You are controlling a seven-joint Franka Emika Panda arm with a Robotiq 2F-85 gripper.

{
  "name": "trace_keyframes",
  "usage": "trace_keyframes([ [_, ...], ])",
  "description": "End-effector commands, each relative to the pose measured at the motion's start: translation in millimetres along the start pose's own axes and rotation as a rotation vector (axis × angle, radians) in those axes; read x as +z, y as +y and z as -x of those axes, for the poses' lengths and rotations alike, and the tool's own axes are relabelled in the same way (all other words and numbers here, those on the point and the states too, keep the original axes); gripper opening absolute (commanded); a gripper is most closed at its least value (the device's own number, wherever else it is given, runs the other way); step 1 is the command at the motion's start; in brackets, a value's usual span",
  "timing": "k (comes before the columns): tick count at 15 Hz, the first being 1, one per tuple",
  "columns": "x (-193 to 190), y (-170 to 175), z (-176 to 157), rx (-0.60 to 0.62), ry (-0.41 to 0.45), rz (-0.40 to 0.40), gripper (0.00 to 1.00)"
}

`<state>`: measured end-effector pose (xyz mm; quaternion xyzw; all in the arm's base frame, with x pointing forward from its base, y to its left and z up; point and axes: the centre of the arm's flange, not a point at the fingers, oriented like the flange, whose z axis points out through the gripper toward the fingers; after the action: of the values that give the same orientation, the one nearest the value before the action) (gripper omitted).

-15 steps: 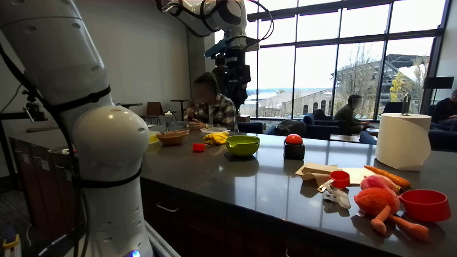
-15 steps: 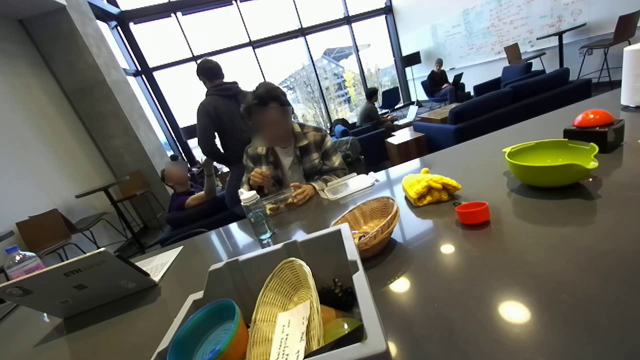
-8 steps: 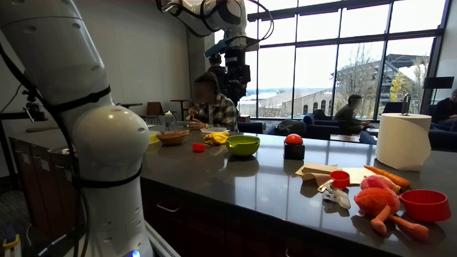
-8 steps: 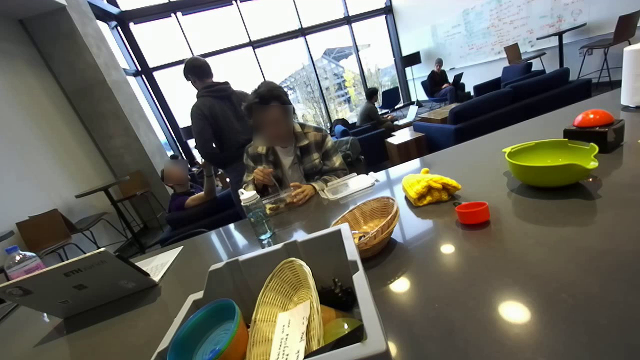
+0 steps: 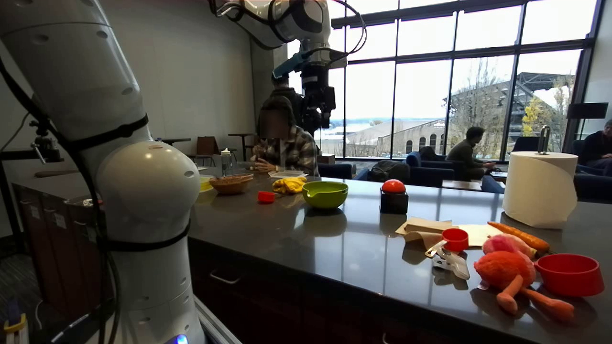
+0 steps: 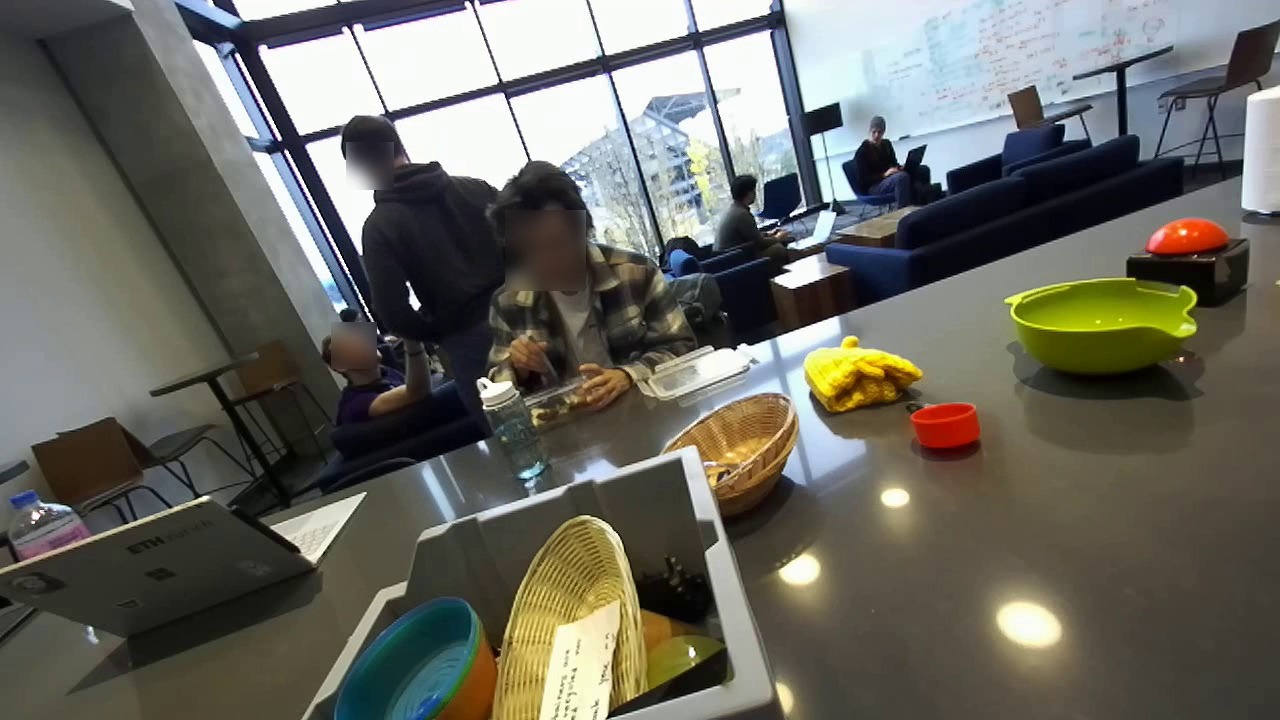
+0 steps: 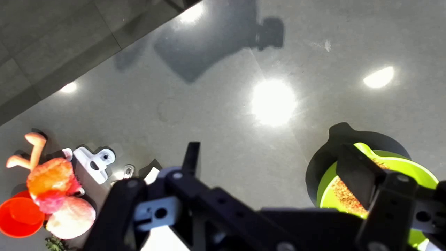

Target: Pick up the red toy pot and put it in the green bowl

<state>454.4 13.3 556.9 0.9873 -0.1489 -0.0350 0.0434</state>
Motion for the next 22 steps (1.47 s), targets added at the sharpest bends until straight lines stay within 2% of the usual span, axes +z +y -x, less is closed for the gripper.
trace_keyframes([
  [1, -5.9, 3.0, 5.1, 0.013, 0.006, -0.021, 1.00],
  [9, -7.9, 4.2, 4.7, 0.015, 0.007, -0.020, 1.00],
  [16, -15.0, 1.6, -14.4, 0.030, -0.009, -0.001, 1.00],
  [22, 8.0, 1.8, -32.6, 0.075, -0.088, 0.043, 1.00],
])
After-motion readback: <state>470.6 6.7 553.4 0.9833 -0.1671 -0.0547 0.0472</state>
